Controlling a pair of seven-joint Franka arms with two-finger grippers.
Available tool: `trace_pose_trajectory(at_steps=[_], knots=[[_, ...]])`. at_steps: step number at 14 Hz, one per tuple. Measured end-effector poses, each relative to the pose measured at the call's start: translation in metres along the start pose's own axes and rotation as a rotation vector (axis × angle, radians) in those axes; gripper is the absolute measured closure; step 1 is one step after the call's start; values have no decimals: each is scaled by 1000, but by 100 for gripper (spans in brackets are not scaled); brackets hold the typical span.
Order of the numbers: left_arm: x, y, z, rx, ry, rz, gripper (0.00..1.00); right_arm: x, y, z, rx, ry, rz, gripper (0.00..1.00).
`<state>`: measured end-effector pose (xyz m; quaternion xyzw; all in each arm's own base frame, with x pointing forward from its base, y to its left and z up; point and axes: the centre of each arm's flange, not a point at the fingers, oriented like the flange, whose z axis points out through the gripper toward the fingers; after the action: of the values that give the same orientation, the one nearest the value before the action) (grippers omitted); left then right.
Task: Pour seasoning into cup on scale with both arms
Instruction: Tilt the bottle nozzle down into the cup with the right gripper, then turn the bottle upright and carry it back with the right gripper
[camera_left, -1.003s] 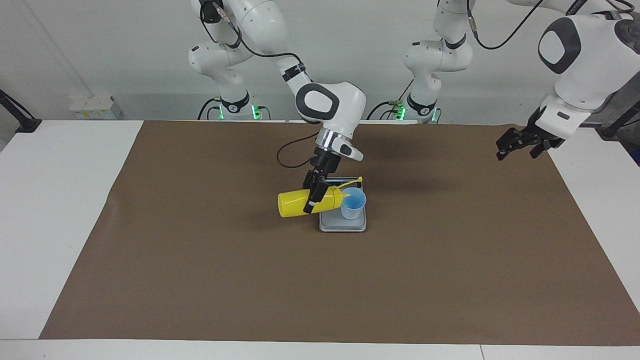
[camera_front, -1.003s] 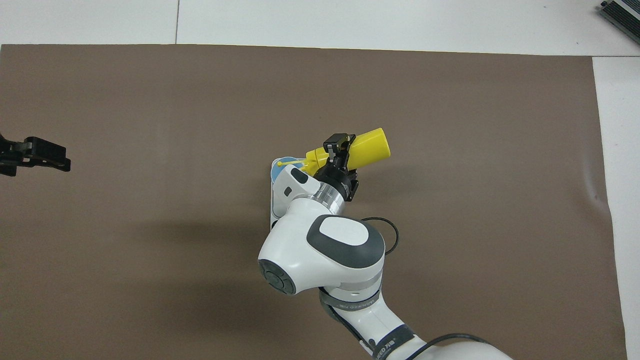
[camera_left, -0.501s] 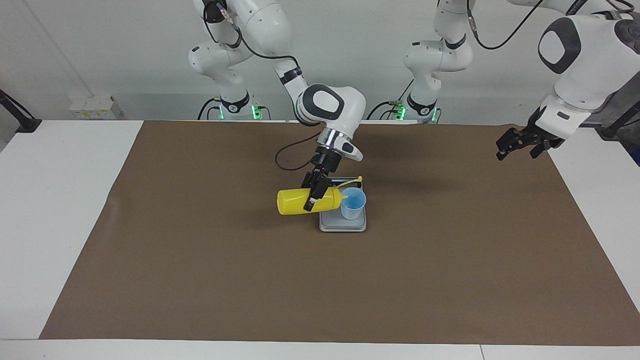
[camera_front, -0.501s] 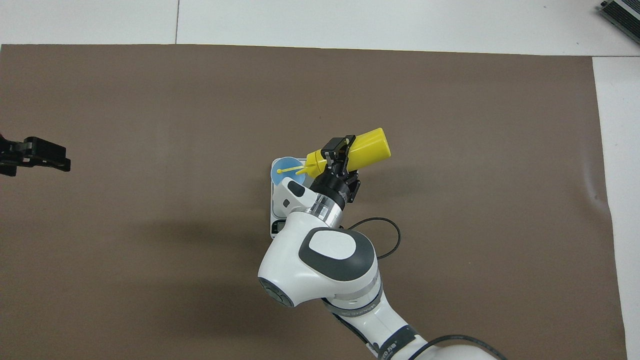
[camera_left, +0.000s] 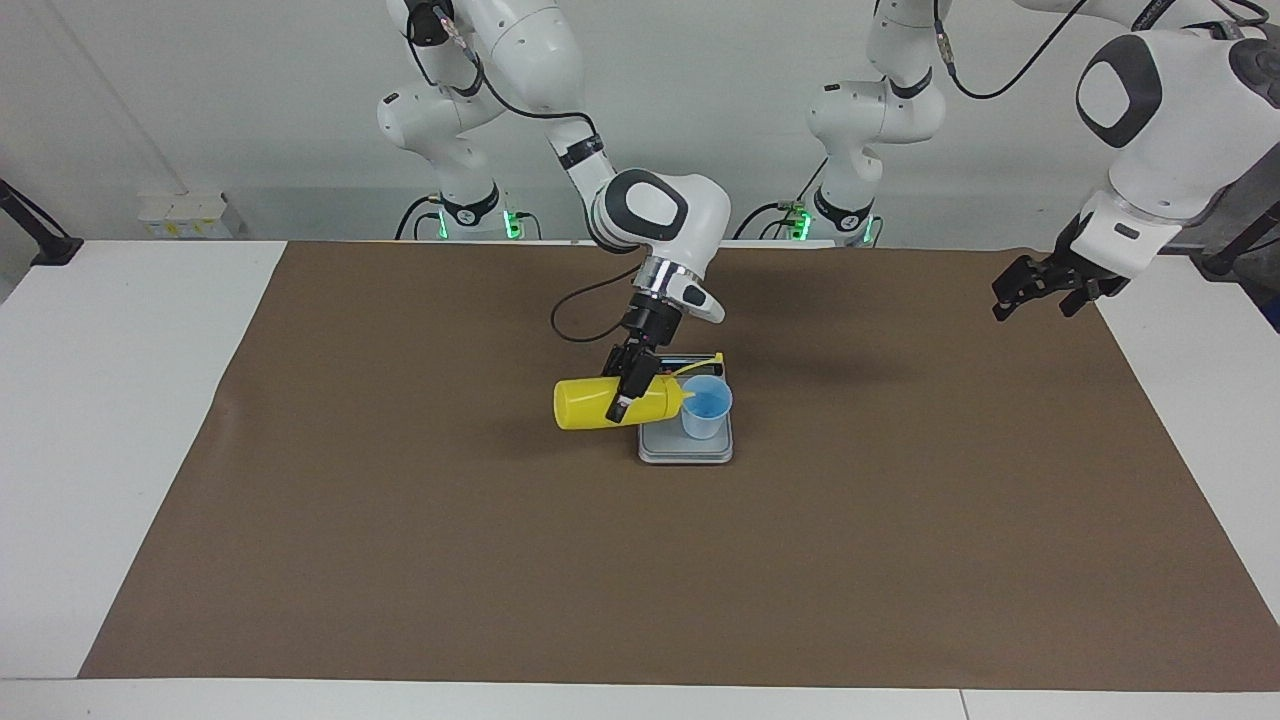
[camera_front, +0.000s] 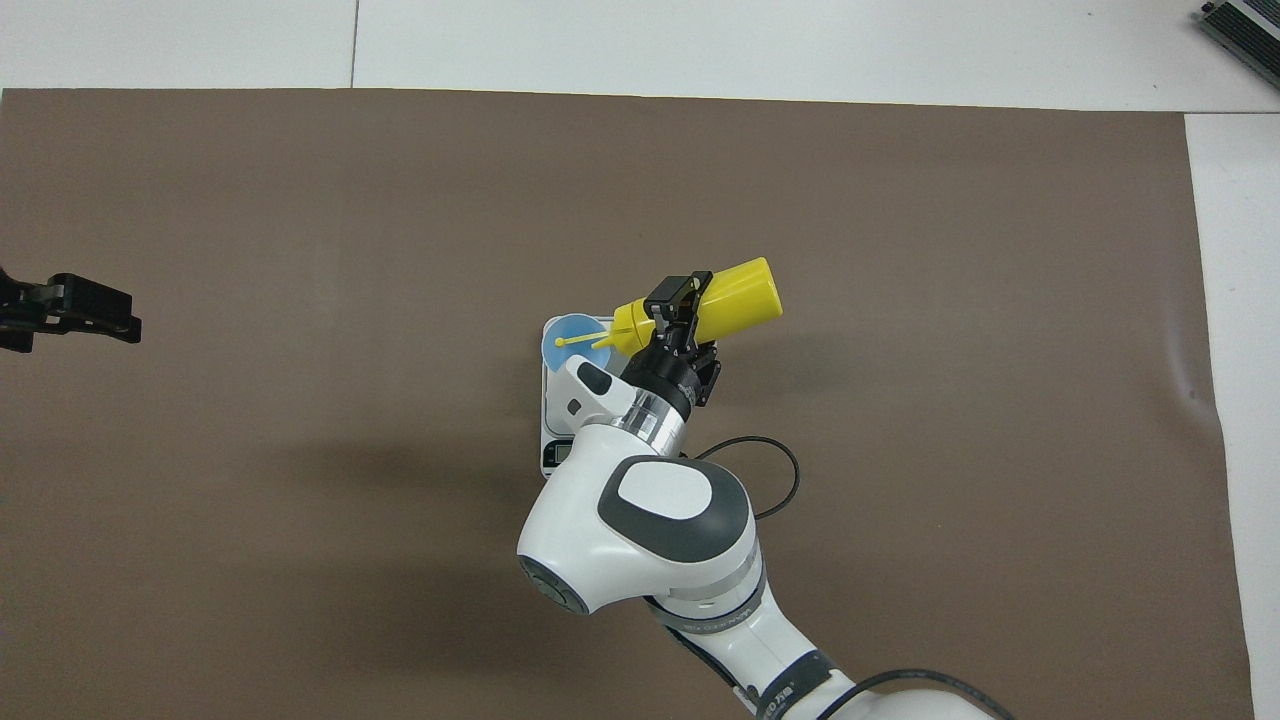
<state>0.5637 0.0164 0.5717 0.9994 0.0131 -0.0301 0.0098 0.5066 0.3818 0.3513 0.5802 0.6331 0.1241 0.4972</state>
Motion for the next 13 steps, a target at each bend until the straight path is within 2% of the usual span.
trace_pose_trajectory(at_steps=[8,10,13], knots=[[0,0,0,0,0,0,0,-10,13,-8,6,-3,89,44],[0,0,0,0,0,0,0,-22,23,-13,41,1,143,44],[0,0,0,0,0,0,0,-46,38,-12,158,28,237,44]])
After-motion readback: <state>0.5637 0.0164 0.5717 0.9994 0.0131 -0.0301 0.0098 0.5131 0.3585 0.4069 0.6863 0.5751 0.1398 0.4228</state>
